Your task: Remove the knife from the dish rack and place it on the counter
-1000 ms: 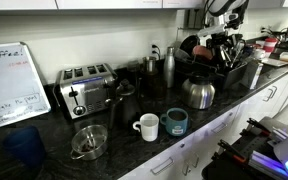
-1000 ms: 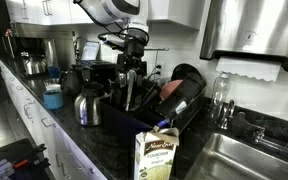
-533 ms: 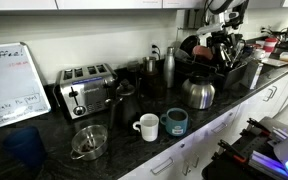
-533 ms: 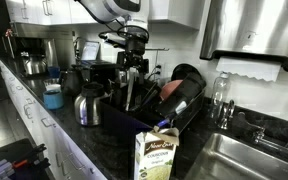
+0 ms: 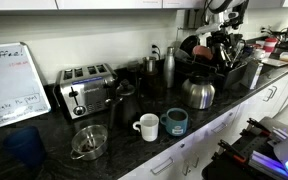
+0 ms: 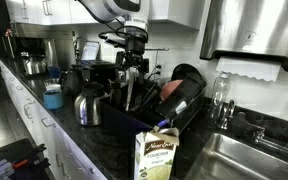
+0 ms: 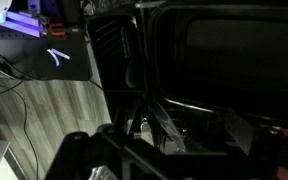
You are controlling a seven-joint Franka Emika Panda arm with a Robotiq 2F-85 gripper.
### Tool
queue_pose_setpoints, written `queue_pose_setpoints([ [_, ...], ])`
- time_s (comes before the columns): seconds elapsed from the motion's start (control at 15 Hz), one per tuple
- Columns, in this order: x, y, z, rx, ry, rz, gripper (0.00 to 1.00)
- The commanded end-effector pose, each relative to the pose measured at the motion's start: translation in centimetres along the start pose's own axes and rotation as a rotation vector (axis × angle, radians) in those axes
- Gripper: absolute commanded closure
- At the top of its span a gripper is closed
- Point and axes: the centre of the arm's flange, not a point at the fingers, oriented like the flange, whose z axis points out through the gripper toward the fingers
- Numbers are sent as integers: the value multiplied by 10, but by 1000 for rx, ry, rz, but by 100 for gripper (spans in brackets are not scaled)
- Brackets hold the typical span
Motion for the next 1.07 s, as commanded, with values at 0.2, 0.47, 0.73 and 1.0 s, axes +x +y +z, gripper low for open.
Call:
queue_pose_setpoints([
  [0.2, 4, -13, -2, -24, -13, 43, 29],
  [0.47, 9, -14, 0, -22, -16, 77, 57],
  [0.73, 16, -14, 1, -23, -17, 89, 85],
  [1.0, 21, -10, 2, -42, -23, 90, 100],
])
